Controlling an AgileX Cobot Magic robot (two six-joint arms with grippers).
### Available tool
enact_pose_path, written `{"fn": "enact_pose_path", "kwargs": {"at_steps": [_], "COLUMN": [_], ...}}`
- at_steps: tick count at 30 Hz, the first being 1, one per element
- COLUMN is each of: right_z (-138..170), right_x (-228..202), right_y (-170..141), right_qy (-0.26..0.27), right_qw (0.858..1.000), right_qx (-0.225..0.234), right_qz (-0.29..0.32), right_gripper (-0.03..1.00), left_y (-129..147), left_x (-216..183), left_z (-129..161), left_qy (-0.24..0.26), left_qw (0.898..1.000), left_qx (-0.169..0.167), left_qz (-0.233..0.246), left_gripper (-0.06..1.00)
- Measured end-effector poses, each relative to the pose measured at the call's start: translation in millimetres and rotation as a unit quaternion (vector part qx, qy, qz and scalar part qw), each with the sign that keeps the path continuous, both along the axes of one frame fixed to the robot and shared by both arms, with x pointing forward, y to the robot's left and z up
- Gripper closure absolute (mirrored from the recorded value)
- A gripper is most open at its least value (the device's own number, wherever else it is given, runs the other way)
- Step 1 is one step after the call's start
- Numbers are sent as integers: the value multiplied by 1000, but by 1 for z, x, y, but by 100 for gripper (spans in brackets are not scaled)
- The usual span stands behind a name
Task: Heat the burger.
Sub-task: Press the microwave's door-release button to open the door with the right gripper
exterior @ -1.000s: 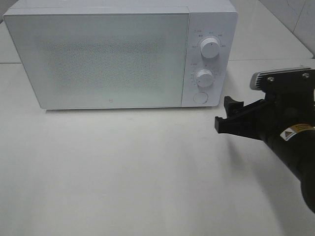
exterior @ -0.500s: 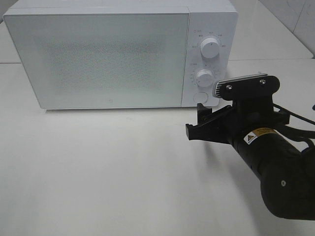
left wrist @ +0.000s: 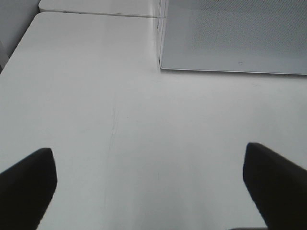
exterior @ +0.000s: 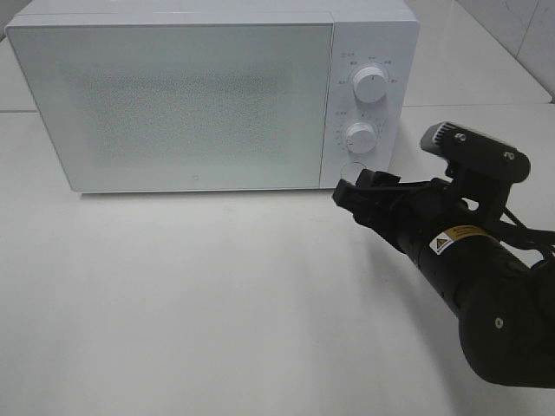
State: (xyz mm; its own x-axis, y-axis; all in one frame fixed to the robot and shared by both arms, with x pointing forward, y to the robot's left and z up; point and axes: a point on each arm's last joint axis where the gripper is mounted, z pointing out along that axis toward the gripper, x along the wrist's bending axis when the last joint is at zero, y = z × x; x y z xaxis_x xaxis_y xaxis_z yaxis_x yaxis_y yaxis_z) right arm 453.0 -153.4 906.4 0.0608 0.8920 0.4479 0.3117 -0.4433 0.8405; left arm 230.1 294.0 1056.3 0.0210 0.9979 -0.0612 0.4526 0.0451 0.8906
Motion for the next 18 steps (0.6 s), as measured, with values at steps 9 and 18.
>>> {"fn": "enact_pose_path", "kwargs": {"at_steps": [9, 18], "right_z": [-1, -6], "right_x": [0, -2], "right_y": [1, 1], "right_qy": [33, 78], "right_qw": [950, 859], "right_qx": [296, 478], "right_qz": [-95, -167], "right_gripper": [59, 92], "left_y": [0, 0], "left_x": [0, 0], "left_z": [0, 0], "left_qy": [0, 0], "left_qw": [1000, 1000], "left_qx": [0, 0], "left_qz": [0, 0], "left_gripper": [-3, -3]}}
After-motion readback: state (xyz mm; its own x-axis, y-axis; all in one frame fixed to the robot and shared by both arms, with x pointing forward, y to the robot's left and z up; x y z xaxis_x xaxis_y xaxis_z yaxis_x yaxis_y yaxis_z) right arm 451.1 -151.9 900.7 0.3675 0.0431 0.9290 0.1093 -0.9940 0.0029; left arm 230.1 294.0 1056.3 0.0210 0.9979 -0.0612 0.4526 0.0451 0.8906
